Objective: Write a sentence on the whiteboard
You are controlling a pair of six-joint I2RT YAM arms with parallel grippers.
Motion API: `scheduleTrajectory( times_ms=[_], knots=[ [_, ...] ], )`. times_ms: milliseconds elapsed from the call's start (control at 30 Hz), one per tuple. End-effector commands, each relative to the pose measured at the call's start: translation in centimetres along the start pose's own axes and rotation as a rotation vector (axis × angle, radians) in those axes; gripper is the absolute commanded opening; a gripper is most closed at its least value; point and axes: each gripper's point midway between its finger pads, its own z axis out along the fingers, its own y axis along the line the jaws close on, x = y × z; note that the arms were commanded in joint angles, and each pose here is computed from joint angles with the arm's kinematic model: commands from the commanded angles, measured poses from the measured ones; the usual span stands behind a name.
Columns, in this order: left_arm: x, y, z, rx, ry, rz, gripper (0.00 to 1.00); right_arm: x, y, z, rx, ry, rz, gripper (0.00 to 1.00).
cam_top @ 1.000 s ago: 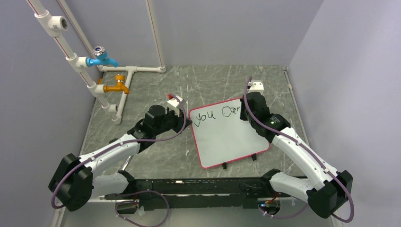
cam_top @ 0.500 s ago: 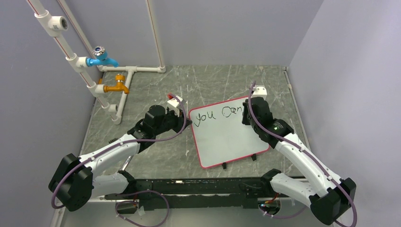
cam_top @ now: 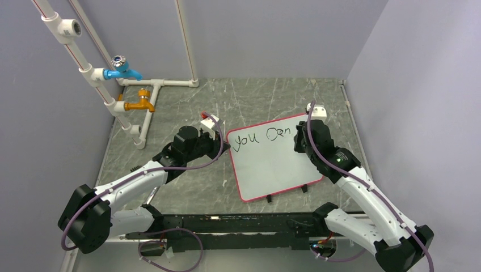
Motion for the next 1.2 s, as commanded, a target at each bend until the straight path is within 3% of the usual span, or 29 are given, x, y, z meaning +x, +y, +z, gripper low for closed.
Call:
scheduleTrajectory(
  times_ms=[0, 267, 533, 1167],
  knots=[
    [-3.2, -0.9, -0.6, 0.023, -0.077, 0.072, 0.00, -2.8, -0.1, -1.8, -0.009, -0.074, 0.043, 0.00],
    [-3.2, -0.7, -0.7, 0.012, -0.064, 0.080, 0.06, -3.1, -0.1, -2.2, -0.014, -0.082, 0.052, 0.00],
    [-3.1, -0.6, -0.7, 0.006, -0.057, 0.079, 0.25, -3.1, -0.1, -2.4, -0.016, -0.083, 0.053, 0.00],
    [-4.5, -1.4, -1.5, 0.028, -0.075, 0.083, 0.41, -3.2, -0.3, -2.7, -0.015, -0.089, 0.055, 0.00]
  ],
)
